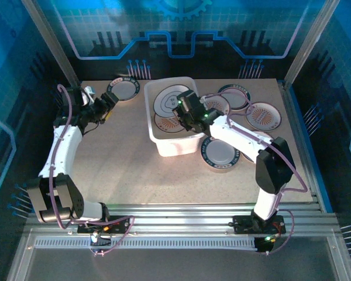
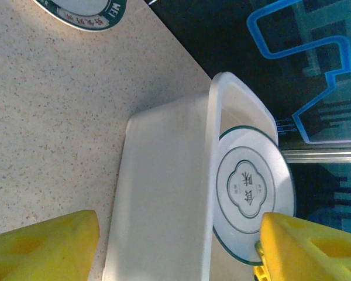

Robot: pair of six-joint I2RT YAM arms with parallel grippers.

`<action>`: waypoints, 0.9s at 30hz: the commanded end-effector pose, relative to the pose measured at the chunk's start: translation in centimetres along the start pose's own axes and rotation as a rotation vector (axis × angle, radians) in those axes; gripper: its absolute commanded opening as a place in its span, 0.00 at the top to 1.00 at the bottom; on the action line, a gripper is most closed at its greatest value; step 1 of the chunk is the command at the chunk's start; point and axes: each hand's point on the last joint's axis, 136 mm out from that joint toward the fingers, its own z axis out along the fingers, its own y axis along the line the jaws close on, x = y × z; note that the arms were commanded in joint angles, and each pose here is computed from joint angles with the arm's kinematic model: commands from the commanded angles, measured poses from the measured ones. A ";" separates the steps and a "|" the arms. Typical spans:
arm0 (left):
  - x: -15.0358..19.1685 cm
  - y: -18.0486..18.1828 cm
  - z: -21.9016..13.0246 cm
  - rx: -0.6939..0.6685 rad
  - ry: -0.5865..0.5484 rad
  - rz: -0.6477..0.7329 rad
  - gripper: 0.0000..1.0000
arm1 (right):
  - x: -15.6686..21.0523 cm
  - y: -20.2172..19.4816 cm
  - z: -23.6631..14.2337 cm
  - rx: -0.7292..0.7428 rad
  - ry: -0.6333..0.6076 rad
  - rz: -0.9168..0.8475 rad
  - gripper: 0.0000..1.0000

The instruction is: Place the plates into the plastic bin on the countertop

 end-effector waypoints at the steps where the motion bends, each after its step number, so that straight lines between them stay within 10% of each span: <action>1: -0.2 -0.3 -0.1 0.016 0.021 0.019 0.26 | -0.1 0.8 0.6 -0.002 -0.017 0.048 1.00; 27: 0.8 1.1 -0.2 -0.025 0.046 0.007 0.26 | 0.5 0.1 5.4 0.066 -0.031 0.203 1.00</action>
